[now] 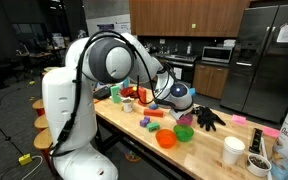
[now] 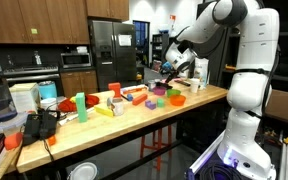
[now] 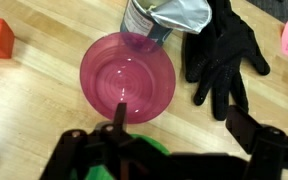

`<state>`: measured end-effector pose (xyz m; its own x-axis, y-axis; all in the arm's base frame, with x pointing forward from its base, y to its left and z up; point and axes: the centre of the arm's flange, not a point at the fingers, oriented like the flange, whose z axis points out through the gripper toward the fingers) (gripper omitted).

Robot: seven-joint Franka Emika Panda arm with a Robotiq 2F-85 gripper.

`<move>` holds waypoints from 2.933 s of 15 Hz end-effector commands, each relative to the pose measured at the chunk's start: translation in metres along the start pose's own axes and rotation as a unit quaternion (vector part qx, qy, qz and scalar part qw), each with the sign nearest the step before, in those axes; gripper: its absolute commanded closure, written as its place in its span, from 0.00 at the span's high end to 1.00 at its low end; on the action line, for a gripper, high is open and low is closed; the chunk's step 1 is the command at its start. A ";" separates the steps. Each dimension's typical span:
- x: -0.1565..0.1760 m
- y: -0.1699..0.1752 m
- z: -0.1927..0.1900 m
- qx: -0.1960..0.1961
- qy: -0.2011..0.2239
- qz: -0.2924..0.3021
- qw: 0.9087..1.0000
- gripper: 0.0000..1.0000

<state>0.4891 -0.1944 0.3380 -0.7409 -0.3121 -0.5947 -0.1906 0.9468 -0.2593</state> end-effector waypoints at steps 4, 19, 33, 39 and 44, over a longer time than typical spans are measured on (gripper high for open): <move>0.025 -0.052 0.046 -0.028 -0.041 -0.037 0.998 1.00; 0.039 -0.067 0.066 -0.051 -0.044 -0.057 0.996 1.00; 0.026 -0.088 -0.036 0.076 0.022 -0.104 0.991 1.00; 0.009 -0.093 -0.045 0.093 0.002 -0.143 0.985 1.00; -0.022 -0.095 -0.060 0.100 -0.044 -0.165 0.980 1.00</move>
<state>0.4810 -0.2813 0.3979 -0.6568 -0.5753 -0.4874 -0.2705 0.7831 -0.5600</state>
